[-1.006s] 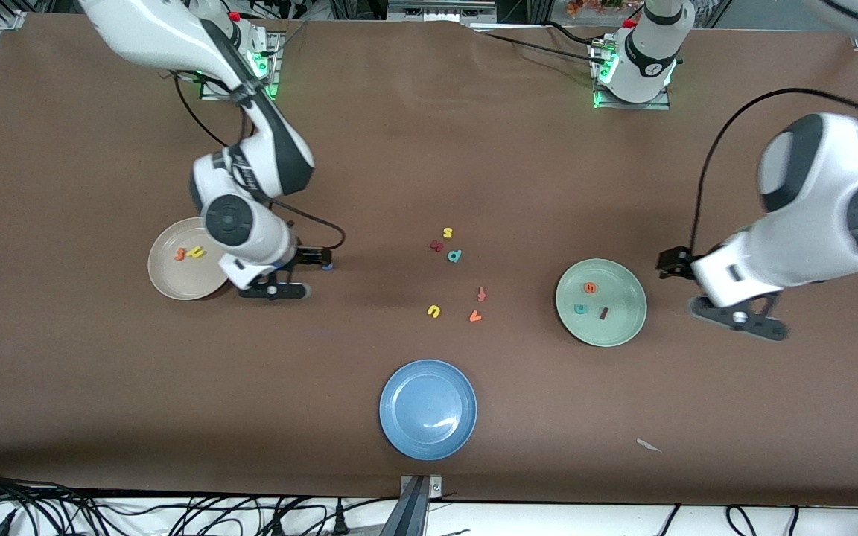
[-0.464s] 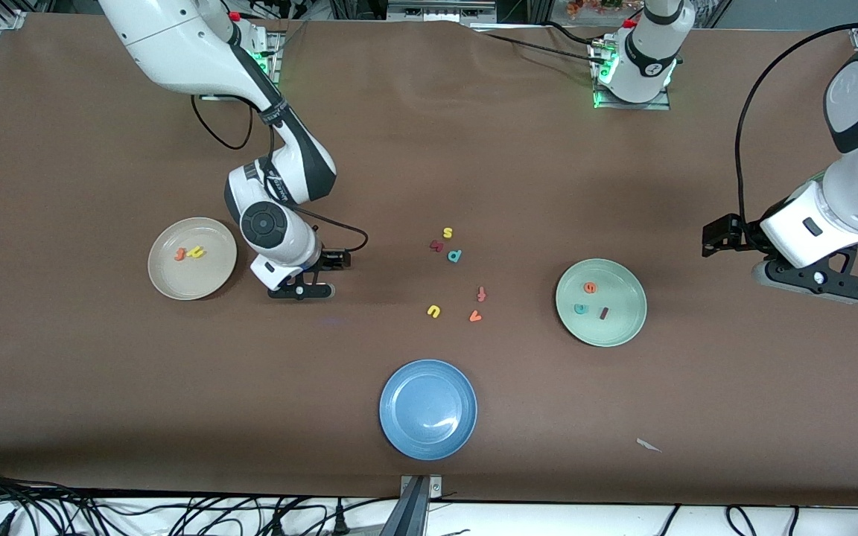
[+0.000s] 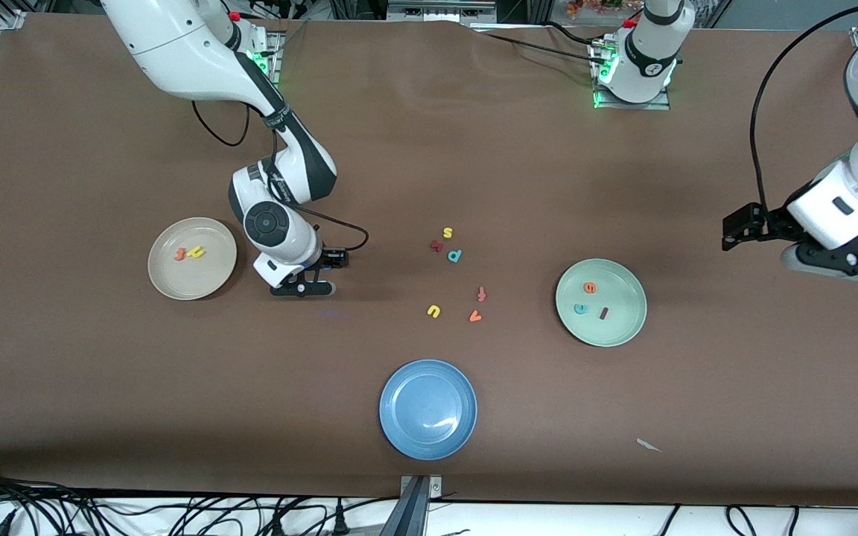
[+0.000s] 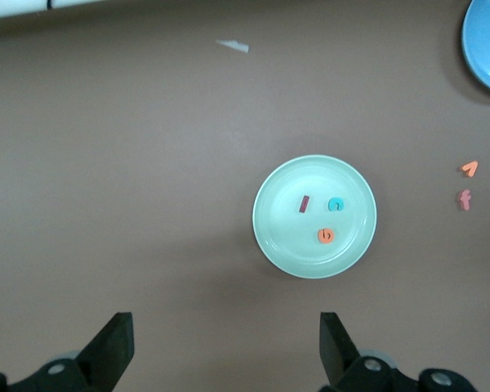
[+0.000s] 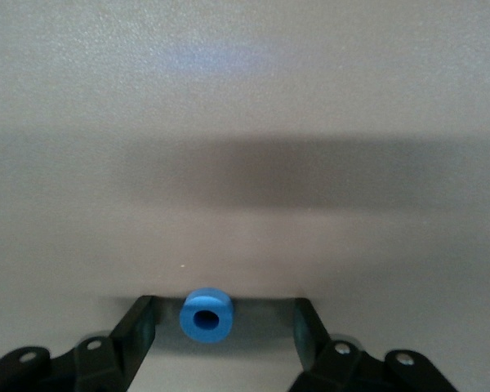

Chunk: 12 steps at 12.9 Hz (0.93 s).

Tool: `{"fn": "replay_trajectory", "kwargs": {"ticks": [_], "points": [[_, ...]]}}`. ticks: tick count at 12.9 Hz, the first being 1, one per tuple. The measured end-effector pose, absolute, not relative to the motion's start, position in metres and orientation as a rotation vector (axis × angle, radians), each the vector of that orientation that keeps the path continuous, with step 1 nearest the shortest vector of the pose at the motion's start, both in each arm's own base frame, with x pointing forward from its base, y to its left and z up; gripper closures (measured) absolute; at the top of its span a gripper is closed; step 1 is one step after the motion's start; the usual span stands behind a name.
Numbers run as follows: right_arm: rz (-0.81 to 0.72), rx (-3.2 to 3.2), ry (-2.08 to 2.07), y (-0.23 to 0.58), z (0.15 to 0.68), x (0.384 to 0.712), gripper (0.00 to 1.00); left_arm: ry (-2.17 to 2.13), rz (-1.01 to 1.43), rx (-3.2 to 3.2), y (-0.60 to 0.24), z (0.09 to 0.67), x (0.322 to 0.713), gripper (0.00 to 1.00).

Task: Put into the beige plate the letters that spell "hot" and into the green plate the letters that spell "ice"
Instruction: 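Grasp blue o with the right gripper and carry it to white plate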

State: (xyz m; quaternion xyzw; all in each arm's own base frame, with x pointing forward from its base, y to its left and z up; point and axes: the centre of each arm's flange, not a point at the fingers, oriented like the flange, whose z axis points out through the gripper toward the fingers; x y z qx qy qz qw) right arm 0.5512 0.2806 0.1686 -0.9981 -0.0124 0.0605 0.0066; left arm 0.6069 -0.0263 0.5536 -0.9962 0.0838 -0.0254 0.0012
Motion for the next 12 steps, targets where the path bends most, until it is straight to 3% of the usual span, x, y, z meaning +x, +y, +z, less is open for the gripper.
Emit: {"fn": "replay_trajectory", "kwargs": {"ticks": [1,3,6,7,12], "points": [[0.189,-3.122,-0.039,0.281,0.169,0.551,0.23,0.268,-0.102,-3.11,-0.026,0.561,0.601,0.0],[0.18,-3.12,-0.039,0.281,0.172,0.552,0.41,0.264,-0.113,-3.098,-0.022,0.568,0.591,0.0],[0.178,-3.12,-0.04,0.282,0.173,0.552,0.46,0.256,-0.104,-3.098,-0.017,0.566,0.587,0.0],[0.174,-3.118,-0.042,0.282,0.174,0.553,0.53,0.257,-0.103,-3.098,-0.017,0.564,0.587,0.0],[0.173,-3.118,-0.041,0.282,0.175,0.553,0.59,0.261,-0.105,-3.098,-0.018,0.565,0.586,0.0]]}}
